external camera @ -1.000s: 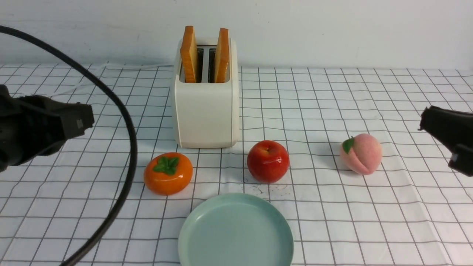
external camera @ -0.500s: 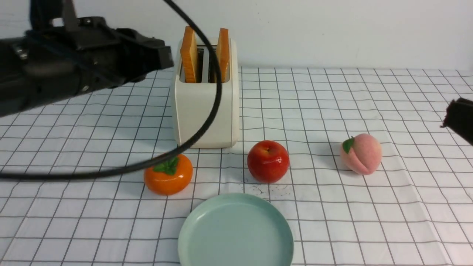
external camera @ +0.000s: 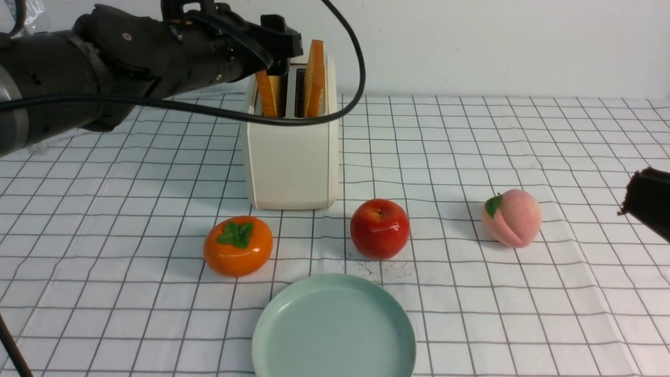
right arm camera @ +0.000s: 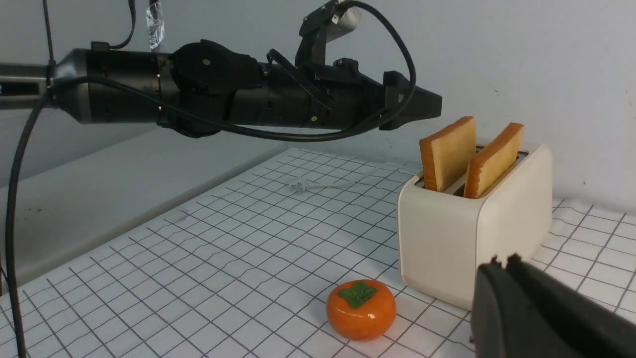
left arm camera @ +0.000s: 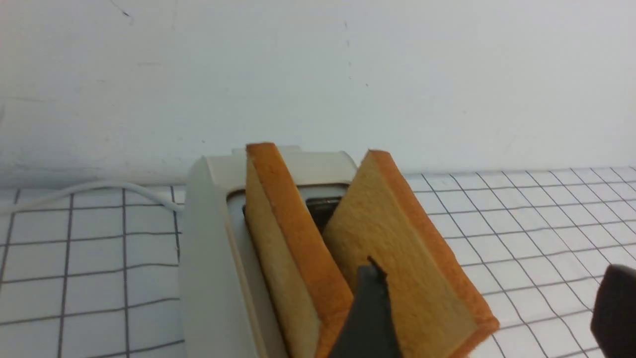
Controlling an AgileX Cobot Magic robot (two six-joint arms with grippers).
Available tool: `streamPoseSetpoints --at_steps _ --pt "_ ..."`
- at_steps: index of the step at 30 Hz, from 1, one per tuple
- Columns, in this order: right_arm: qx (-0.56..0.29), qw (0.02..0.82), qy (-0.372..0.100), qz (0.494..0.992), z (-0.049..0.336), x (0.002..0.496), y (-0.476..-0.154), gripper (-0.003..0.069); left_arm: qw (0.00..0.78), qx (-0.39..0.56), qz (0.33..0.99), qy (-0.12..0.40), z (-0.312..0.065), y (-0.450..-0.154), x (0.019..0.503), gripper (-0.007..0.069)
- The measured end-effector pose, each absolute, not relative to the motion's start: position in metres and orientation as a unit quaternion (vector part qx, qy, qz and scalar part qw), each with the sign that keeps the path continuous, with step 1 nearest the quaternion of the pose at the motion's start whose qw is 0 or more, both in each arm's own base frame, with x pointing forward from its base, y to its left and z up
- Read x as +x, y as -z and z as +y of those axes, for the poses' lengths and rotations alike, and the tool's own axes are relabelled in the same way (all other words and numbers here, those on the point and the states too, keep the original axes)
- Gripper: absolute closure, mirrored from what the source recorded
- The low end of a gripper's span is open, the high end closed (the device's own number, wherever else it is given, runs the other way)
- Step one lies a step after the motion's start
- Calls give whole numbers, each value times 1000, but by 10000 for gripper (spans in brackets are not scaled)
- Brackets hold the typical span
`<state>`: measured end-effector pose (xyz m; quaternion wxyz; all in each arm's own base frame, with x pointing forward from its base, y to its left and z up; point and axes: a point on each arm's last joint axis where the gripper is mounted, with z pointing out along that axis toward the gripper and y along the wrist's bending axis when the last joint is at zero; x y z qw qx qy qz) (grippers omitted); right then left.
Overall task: Take toasted bread from bread machine on white checkered table place on plate.
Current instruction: 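Reach for a toast slice standing in the toaster with the left gripper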
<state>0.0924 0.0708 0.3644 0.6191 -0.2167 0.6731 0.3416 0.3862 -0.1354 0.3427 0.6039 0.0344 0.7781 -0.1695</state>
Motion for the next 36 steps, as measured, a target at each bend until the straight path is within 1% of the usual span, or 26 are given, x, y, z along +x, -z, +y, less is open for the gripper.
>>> streamPoseSetpoints --at_steps 8,12,14,18,22,24,27,28,31,33,36 --pt "-217 619 -342 673 71 92 -364 659 594 33 788 159 -140 -323 404 60" --pt "-218 619 -341 673 71 92 -364 659 594 31 789 152 -145 -311 421 64" --pt "-219 618 -342 673 71 92 -364 659 595 28 790 149 -147 -306 429 71" --pt "-226 613 -347 672 72 91 -364 659 596 20 791 137 -148 -294 439 112" --pt "-229 611 -350 672 73 90 -364 659 594 17 793 133 -148 -287 442 221" --pt "-229 611 -349 672 73 90 -364 659 594 15 793 134 -148 -287 442 321" --pt "-229 611 -349 672 73 90 -364 659 596 14 792 132 -148 -288 442 492" --pt "-229 611 -349 672 73 90 -364 659 597 14 791 132 -148 -288 442 529" --pt "-229 611 -349 672 73 90 -364 659 600 16 790 129 -147 -290 442 547" --pt "-229 611 -349 672 73 90 -364 659 610 25 782 124 -146 -301 438 542" --pt "-229 611 -350 672 73 90 -364 659 633 34 763 124 -142 -329 426 542"
